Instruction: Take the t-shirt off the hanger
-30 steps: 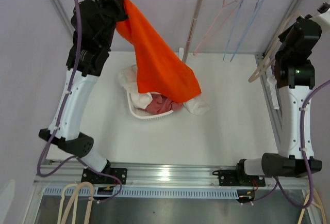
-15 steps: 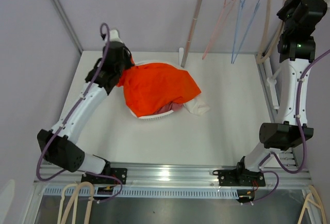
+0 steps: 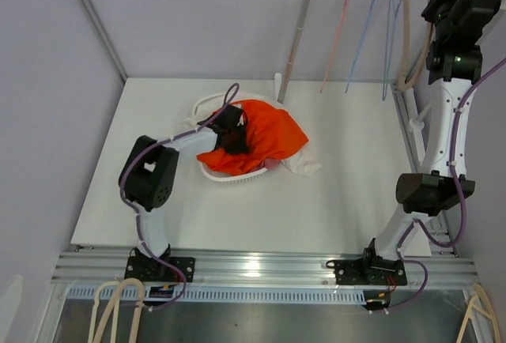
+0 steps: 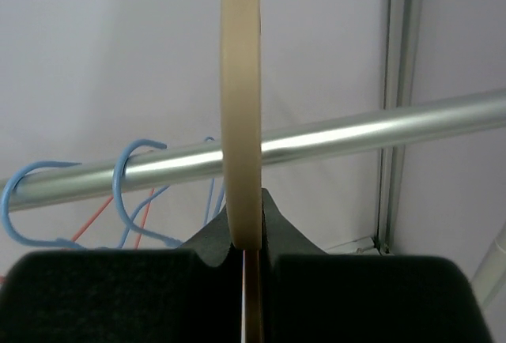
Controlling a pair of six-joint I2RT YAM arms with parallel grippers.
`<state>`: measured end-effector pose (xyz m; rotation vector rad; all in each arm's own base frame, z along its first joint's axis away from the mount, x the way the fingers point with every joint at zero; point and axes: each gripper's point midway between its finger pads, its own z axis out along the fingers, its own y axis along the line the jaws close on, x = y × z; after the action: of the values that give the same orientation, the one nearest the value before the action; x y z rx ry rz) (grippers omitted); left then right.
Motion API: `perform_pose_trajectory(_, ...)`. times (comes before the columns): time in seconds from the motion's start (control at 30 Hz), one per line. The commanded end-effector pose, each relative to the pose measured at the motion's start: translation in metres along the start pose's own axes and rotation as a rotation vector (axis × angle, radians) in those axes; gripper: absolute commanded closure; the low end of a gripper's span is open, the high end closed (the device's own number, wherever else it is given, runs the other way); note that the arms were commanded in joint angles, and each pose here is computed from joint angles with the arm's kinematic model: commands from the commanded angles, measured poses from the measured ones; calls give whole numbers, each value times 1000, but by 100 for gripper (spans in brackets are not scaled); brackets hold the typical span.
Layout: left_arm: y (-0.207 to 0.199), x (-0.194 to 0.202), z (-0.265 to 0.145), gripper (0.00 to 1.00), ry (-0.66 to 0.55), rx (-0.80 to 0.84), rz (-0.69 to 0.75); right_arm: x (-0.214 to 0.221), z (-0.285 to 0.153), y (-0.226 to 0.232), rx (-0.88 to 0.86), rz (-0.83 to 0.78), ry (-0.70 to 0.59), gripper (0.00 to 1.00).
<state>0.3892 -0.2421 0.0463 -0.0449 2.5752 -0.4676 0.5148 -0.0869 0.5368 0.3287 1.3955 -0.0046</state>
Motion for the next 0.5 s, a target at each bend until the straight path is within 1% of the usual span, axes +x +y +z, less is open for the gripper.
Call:
perform_pose_trajectory(0.0, -23, 9, 18, 99, 64, 99, -36, -48, -1, 17, -88, -28, -153, 100)
perform_pose_trajectory(0.03, -26, 3, 16, 99, 56, 99, -40, -49, 0, 16, -88, -27, -161, 100)
perform_pose_trajectory(0.1, -22, 4, 14, 99, 73, 76, -47, -40, 5, 20, -115, -29, -146, 100)
perform_pose_trajectory(0.17, -28, -5, 8, 99, 53, 87, -43, -41, 6, 21, -120, -31, -158, 100)
perform_pose_trajectory(0.2, -30, -8, 0, 94, 36, 95, -42, -37, 10, 21, -125, -34, -152, 100)
perform_pose_trajectory(0.27, -35, -18, -12, 72, -13, 105, -28, -38, 13, 21, -125, -38, -154, 100)
perform_pose_trajectory(0.3, -35, -20, -19, 66, -35, 102, -19, -33, 17, 20, -123, -38, -145, 100)
perform_pose_trajectory(0.33, -39, -28, -36, 61, -79, 108, -8, -31, 18, 21, -130, -39, -142, 100)
perform_pose_trajectory(0.37, -38, -33, -44, 57, -108, 98, 6, -30, 19, 21, -130, -39, -139, 100)
perform_pose_trajectory(0.4, -36, -37, -52, 48, -138, 81, 14, -25, 22, 20, -127, -39, -130, 100)
perform_pose_trajectory(0.43, -36, -39, -60, 22, -158, 73, 19, -23, 22, 19, -126, -42, -126, 100)
perform_pose_trajectory(0.47, -34, -48, -78, 14, -209, 55, 16, -21, 24, 18, -123, -46, -120, 100)
